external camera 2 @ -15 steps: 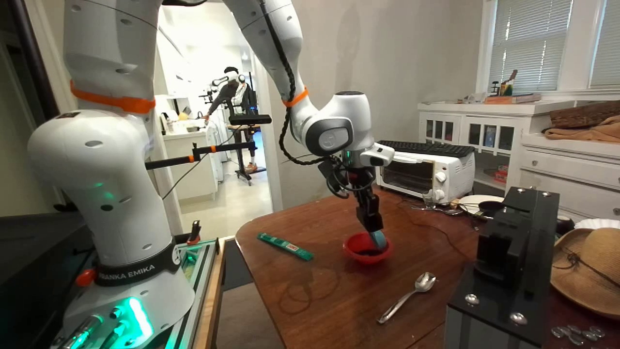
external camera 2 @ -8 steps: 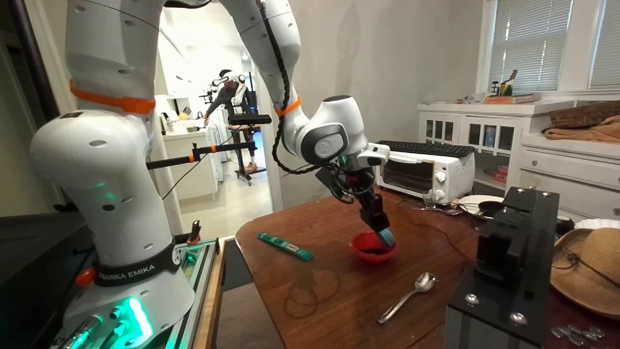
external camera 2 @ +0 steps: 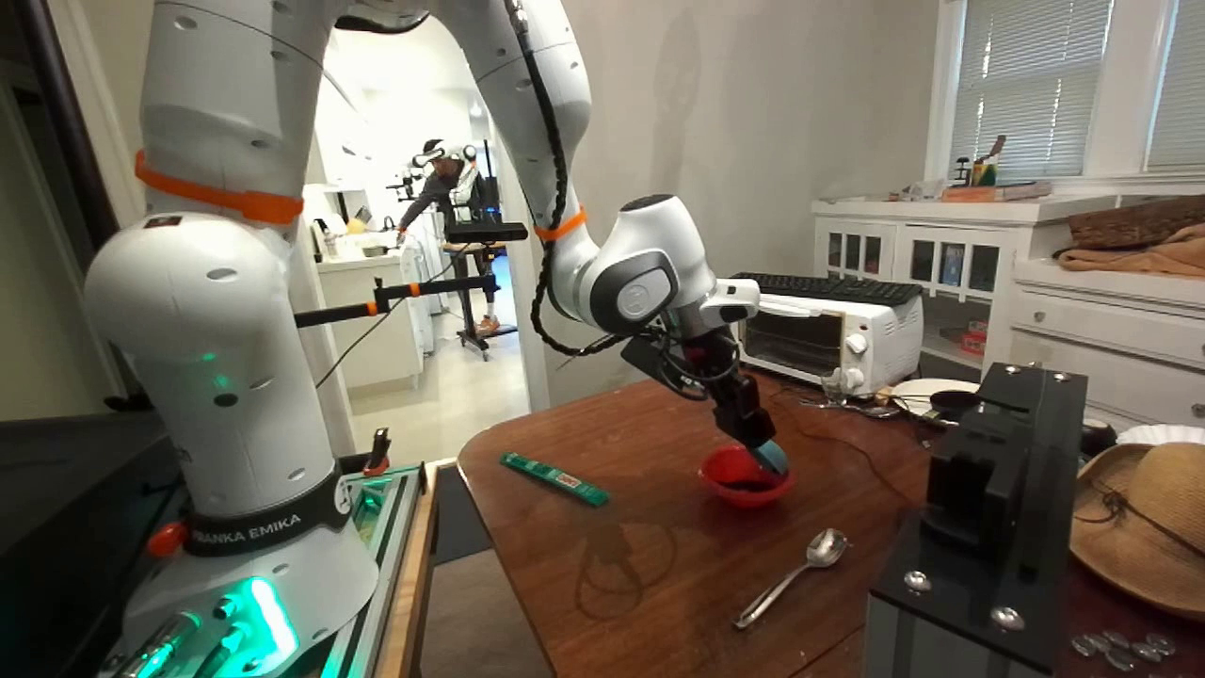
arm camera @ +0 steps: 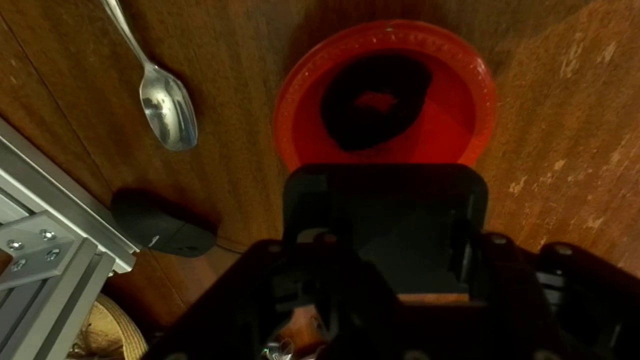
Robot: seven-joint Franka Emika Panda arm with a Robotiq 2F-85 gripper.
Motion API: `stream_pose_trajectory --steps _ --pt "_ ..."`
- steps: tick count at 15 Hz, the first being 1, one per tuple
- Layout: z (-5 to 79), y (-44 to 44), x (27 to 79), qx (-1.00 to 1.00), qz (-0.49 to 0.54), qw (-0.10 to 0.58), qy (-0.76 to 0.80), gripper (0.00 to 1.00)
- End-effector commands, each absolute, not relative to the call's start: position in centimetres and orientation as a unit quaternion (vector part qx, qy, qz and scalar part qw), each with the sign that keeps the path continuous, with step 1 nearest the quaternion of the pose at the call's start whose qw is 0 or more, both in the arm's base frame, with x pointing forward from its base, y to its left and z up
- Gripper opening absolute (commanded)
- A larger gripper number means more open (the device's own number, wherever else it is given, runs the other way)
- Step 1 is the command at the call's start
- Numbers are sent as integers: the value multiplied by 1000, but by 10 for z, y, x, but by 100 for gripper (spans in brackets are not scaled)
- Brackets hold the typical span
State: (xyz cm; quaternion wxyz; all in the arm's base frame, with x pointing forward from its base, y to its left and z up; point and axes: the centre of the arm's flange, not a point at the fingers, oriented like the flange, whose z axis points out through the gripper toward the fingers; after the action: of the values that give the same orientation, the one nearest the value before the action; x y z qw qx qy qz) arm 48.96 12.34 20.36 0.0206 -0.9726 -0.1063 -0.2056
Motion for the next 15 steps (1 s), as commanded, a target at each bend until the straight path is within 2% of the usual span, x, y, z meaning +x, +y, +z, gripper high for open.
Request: stream_pose_trajectory --steps 1,8,15 --pt "192 129 498 -966 -227 11 -125 23" --pt "181 137 502 -953 -272 11 -135 23" --pt "175 141 464 -959 -249 20 -138 23"
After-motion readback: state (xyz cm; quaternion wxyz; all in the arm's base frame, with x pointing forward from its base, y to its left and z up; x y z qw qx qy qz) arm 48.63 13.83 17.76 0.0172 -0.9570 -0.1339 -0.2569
